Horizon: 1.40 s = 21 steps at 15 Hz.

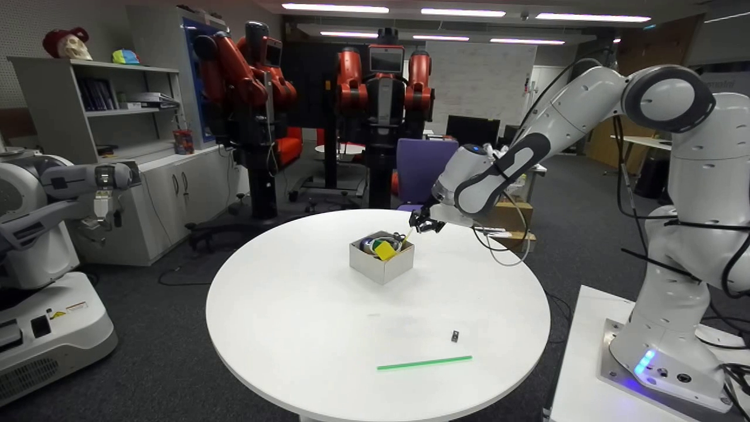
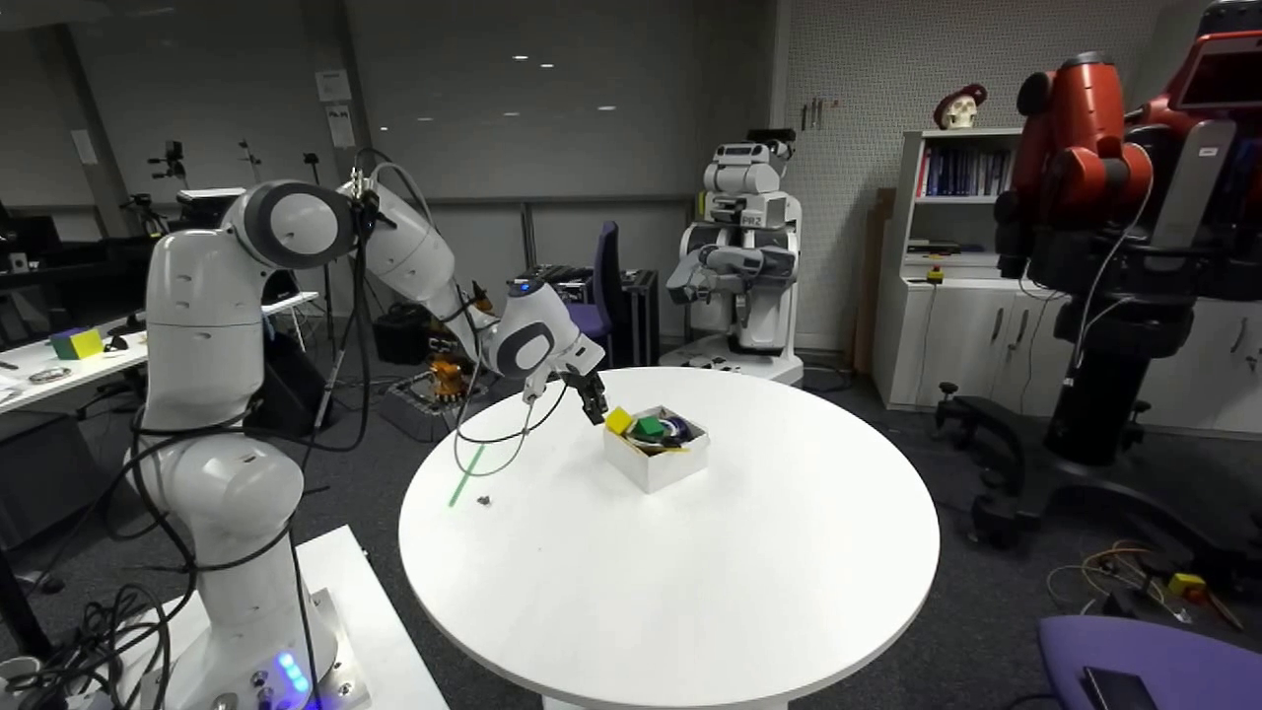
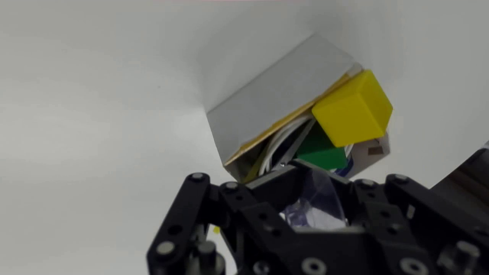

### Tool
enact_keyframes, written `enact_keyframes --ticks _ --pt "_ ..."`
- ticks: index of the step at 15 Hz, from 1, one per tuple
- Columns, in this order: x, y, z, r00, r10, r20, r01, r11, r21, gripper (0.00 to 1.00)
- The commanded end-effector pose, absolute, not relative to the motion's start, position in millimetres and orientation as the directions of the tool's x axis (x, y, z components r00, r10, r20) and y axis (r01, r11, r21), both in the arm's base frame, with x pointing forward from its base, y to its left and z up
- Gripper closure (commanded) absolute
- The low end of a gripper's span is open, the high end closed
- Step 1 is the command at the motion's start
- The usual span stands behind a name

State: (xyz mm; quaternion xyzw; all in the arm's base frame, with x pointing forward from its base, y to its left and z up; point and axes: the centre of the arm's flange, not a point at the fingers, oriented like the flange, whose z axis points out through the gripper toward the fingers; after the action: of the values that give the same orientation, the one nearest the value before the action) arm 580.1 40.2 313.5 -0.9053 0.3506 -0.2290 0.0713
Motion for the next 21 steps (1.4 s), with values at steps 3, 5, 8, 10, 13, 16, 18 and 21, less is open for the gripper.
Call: enact_keyframes --ticks 3,5,8,10,13,16,18,21 --pt "648.8 68.0 331.3 0.584 -0.707 0.399 -0.681 -0.694 -0.235 1.00" --pt "665.2 77.8 322.5 0.572 -0.713 0.406 -0.699 -0.682 -0.215 1.00" --pt "687.8 82.5 303.6 0.550 -0.719 0.425 -0.726 -0.663 -0.183 1.00" --pt "700.2 77.1 291.4 0.533 -0.722 0.442 -0.743 -0.649 -0.163 1.00" --pt "713.9 69.9 273.0 0.523 -0.726 0.446 -0.760 -0.634 -0.143 0.74" --pt "718.8 66.8 267.4 0.514 -0.724 0.460 -0.766 -0.629 -0.134 0.63" --pt "719.3 67.9 267.9 0.512 -0.721 0.467 -0.764 -0.630 -0.136 0.46" --pt "719.7 70.5 270.8 0.511 -0.720 0.470 -0.761 -0.633 -0.142 0.26"
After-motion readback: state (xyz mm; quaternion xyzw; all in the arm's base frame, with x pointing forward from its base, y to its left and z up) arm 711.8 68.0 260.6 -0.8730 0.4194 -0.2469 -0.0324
